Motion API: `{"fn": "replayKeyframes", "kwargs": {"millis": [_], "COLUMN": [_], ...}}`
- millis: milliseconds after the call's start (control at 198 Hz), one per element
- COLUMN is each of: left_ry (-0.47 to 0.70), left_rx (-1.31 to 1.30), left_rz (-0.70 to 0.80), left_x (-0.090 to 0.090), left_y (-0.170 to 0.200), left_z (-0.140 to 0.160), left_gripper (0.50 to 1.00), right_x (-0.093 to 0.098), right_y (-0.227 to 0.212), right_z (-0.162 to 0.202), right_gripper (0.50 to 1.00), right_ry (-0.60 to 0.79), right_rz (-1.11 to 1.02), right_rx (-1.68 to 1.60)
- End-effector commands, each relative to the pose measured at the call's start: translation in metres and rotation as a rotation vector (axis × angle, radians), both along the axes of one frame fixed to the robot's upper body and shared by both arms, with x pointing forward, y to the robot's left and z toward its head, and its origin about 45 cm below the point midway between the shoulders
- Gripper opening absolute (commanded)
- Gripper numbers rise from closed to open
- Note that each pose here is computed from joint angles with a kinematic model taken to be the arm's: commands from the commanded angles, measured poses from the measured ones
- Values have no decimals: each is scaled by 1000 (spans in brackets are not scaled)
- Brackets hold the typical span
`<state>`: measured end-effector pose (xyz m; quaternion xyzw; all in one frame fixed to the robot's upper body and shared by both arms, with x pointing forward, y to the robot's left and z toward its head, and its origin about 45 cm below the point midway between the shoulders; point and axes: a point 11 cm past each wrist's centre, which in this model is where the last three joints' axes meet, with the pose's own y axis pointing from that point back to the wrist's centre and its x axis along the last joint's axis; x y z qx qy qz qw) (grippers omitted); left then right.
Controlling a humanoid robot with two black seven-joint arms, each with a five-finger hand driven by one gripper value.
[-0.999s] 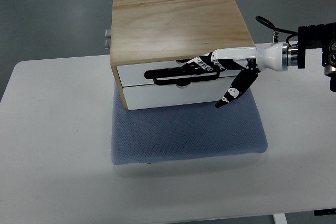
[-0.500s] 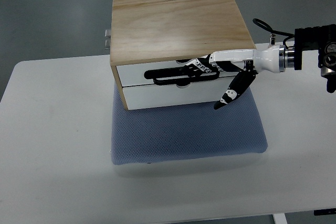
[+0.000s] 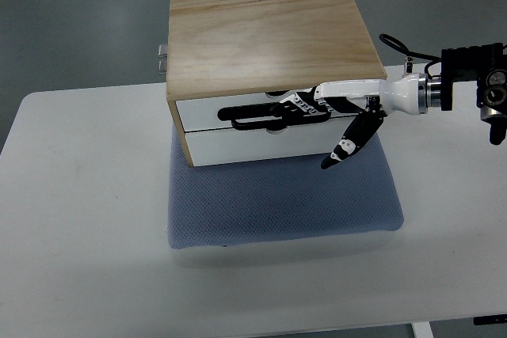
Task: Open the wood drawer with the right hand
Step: 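Hook the right hand fingers around the upper drawer's black handle, then pull the upper drawer toward the robot with the right hand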
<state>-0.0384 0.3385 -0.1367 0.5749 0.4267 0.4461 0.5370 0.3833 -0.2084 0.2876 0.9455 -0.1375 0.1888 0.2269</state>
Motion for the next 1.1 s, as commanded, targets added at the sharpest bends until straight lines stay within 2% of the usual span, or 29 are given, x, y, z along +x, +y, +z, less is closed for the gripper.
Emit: {"fn": "replayKeyframes", "kwargs": {"millis": [0, 807, 1095], "left_ry": [0, 0, 0], "left_rx": [0, 0, 0], "left_rz": [0, 0, 0], "left_x": [0, 0, 0], "left_y": [0, 0, 0], "left_z": [0, 0, 0], "left_gripper": [1000, 1000, 1000], "right_x": [1, -8, -20], "right_y": [-1, 6, 8], "right_z": [0, 6, 14], "right_gripper": [944, 944, 944], "right_ry": [3, 3, -8], "right_rz": [-10, 22, 59], "right_rx": [-14, 5, 4]}}
